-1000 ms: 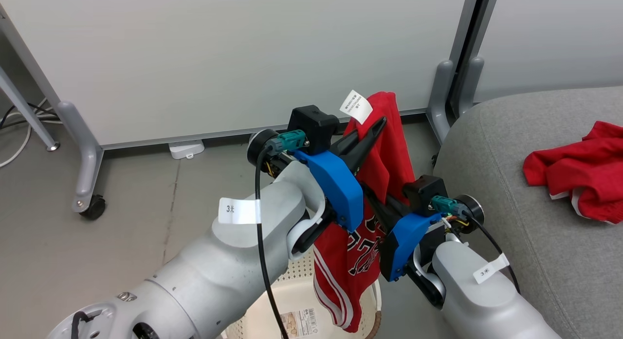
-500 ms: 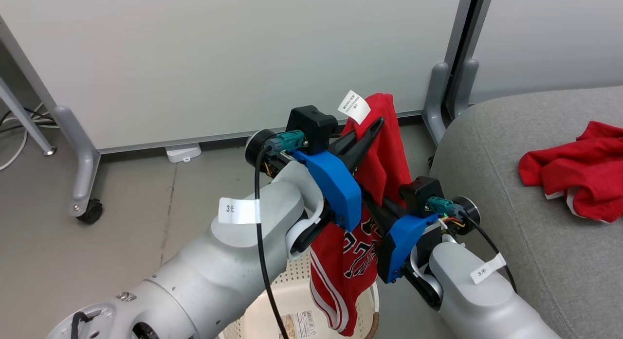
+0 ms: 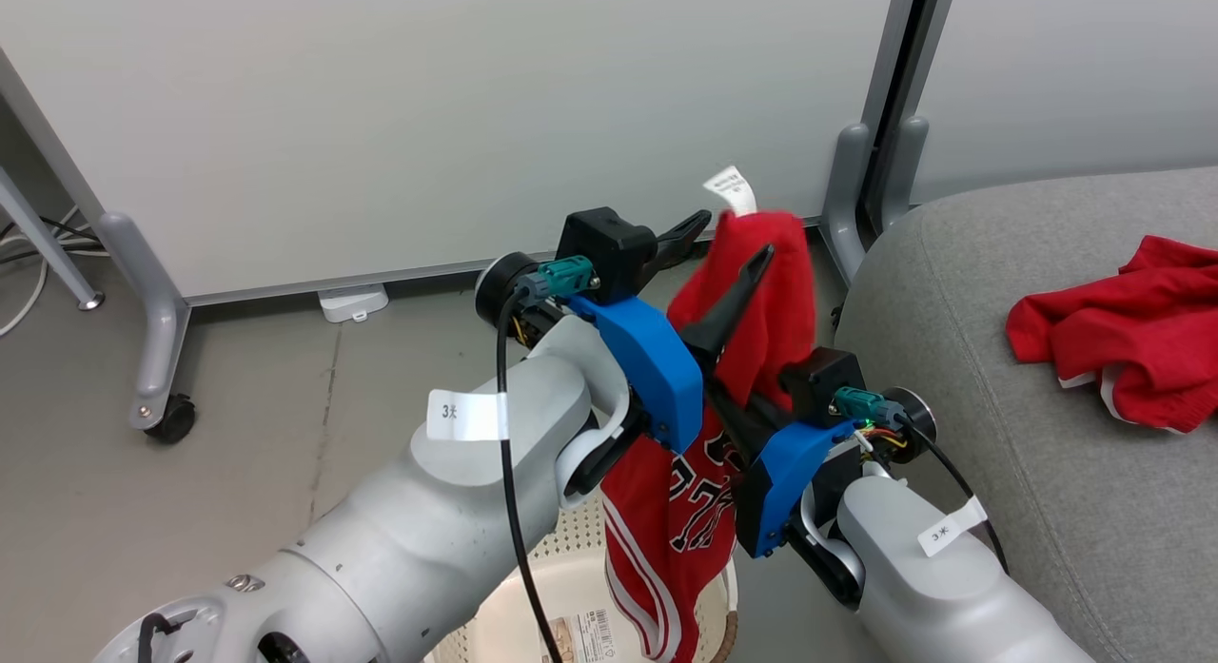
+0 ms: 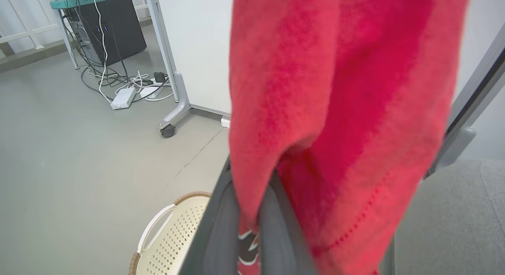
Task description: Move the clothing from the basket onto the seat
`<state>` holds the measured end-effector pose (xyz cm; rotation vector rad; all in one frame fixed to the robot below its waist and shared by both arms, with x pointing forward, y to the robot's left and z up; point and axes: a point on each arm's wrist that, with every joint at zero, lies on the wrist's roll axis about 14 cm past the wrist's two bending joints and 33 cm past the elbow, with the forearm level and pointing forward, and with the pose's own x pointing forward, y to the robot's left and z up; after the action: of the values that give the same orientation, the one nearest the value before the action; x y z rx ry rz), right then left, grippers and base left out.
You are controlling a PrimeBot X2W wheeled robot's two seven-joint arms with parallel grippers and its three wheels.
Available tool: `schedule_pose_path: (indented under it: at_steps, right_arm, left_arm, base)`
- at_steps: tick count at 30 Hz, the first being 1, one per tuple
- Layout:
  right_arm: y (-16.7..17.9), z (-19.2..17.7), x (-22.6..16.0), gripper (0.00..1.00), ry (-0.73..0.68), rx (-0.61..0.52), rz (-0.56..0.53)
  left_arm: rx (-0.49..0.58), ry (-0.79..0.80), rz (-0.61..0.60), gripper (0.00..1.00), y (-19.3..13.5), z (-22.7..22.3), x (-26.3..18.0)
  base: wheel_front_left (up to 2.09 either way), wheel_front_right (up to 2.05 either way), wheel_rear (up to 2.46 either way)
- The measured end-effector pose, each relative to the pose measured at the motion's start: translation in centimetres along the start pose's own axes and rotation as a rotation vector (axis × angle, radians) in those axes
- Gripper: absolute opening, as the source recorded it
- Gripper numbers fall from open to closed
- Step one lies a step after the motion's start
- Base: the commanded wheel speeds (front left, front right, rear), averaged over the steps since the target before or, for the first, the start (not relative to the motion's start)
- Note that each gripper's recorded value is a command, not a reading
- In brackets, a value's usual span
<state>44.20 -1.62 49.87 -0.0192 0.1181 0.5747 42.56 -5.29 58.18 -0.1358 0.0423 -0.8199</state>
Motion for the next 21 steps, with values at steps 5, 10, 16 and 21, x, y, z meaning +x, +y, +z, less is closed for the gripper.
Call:
schedule_pose_path:
  at_steps: [5,10,16,21]
  right_arm:
    - [-0.2,0.1,-0.1,0.00,-0.002,0.000,-0.007]
    - [-0.2,0.5,-0.2,0.00,-0.013,-0.006,-0.009]
    - [-0.4,1.2,-0.2,0.00,-0.034,-0.010,-0.014]
    - [-0.5,1.6,-0.1,0.00,-0.046,-0.016,-0.017]
  left_arm:
    - [0.001,-0.004,0.002,1.00,0.0,0.0,-0.1]
    - [-0.001,-0.043,0.019,1.00,0.2,0.9,-0.1]
    - [-0.018,-0.097,0.070,1.00,1.3,0.8,-1.3]
    - [-0.020,-0.107,0.120,1.00,2.5,-0.8,-3.3]
  base:
    - [0.00,0.00,0.00]
    - [0.00,0.00,0.00]
    - [0.00,0.00,0.00]
    - [0.00,0.00,0.00]
